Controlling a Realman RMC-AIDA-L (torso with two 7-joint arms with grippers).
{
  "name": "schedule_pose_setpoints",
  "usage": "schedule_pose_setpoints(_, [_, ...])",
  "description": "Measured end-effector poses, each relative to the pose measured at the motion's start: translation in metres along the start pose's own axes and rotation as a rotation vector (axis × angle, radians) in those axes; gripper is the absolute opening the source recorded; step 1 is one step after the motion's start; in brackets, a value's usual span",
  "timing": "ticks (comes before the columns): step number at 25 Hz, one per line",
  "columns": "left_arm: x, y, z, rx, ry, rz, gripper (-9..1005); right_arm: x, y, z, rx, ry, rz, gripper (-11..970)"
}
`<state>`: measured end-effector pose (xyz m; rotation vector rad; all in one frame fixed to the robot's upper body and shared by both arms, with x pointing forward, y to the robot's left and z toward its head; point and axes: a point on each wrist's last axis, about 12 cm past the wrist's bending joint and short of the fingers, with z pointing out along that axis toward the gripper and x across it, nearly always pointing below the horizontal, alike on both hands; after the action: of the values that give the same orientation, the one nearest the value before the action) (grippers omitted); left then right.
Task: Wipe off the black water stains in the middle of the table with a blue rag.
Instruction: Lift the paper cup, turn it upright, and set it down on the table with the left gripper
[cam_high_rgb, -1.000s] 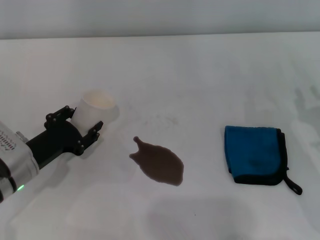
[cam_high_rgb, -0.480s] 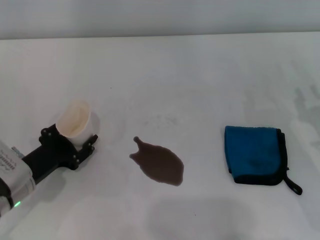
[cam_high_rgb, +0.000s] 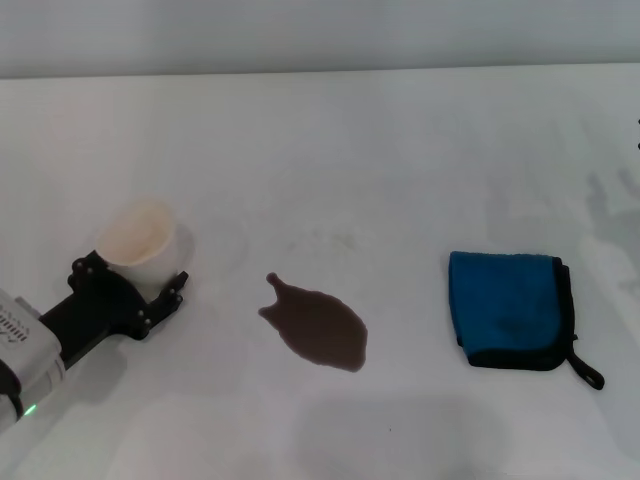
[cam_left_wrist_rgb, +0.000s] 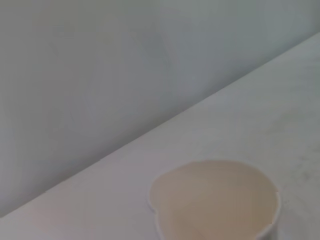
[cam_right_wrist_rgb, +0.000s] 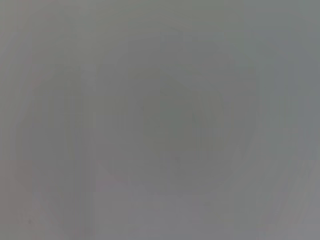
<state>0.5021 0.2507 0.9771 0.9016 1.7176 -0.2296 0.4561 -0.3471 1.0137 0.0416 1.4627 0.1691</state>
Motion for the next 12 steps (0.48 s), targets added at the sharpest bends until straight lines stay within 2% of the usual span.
schedule_pose_setpoints(2, [0.0,0.0008,-0.0001,-0.004,0.0,0.009,663,0.0001,0.0,-0.0003,0.0,0.001,0.0,421])
schedule_pose_setpoints(6, [-0.0011,0.0011,0.0008,-0.014,-0.005,0.041,817,0.0003,-0.0002,-0.0006,0.001,0.002,0.0,420])
schedule_pose_setpoints(12, [-0.0043,0.0023,0.0022,-0.035,-0.026,0.047,828,0.0006,-0.0002,0.0005,0.003,0.005,-0.002,419])
